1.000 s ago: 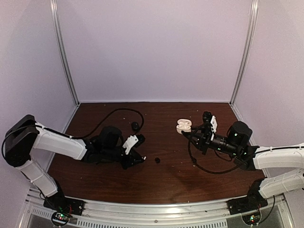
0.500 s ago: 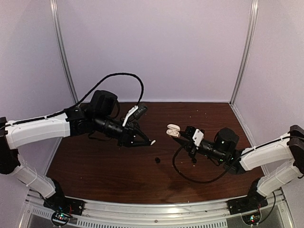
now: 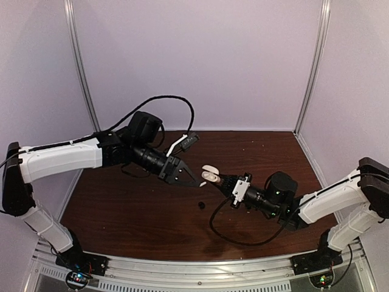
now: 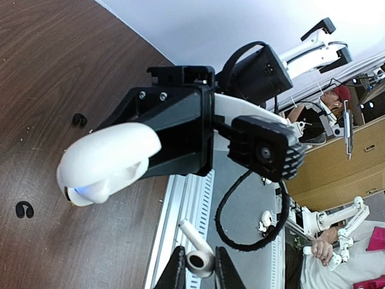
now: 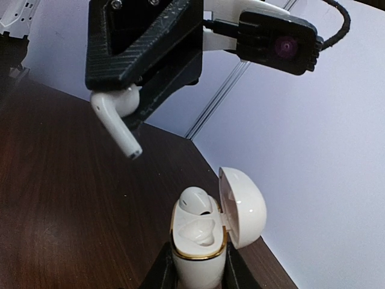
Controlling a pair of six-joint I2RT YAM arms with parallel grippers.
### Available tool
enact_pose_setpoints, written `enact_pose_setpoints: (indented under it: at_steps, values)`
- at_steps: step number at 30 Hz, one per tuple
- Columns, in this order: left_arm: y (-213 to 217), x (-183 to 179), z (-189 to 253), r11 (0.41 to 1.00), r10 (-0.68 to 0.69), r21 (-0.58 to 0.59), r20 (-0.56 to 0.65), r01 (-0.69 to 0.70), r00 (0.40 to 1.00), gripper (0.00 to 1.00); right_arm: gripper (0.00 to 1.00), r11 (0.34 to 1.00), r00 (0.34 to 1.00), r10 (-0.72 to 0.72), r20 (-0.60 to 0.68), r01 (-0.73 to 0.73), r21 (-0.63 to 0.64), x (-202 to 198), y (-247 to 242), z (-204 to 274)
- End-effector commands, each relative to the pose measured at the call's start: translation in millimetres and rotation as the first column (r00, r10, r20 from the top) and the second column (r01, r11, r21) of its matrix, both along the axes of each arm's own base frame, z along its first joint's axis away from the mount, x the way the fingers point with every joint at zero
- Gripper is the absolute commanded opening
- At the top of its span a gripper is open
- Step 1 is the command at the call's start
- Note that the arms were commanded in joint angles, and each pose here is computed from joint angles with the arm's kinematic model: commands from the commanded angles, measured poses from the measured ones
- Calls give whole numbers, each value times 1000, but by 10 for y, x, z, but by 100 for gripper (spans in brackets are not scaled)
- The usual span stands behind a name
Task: Insert the wireless bluetooth earbuds into the charging case
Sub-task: Insert the right earbud into the right side groove of the charging case.
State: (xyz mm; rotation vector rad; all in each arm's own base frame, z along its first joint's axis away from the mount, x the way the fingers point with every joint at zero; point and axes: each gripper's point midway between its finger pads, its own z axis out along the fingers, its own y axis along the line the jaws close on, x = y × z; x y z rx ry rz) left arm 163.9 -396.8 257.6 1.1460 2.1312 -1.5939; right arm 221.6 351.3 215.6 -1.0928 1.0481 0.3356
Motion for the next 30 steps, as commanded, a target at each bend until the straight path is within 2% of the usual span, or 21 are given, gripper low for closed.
enact_pose_setpoints:
  at_steps: [1,12,30]
  values:
    - [-99,25,108,1000,-5,-28,-36,4,999,7,0,999,998,-20,61,17,40,-24,52,176]
    - [-175,89,62,1000,15,-5,-95,-16,995,7,0,1000,997,-6,81,7,-16,-151,182,74]
    - [-167,140,-87,996,65,62,-132,-57,989,7,0,1000,996,-19,85,19,-4,-156,184,89]
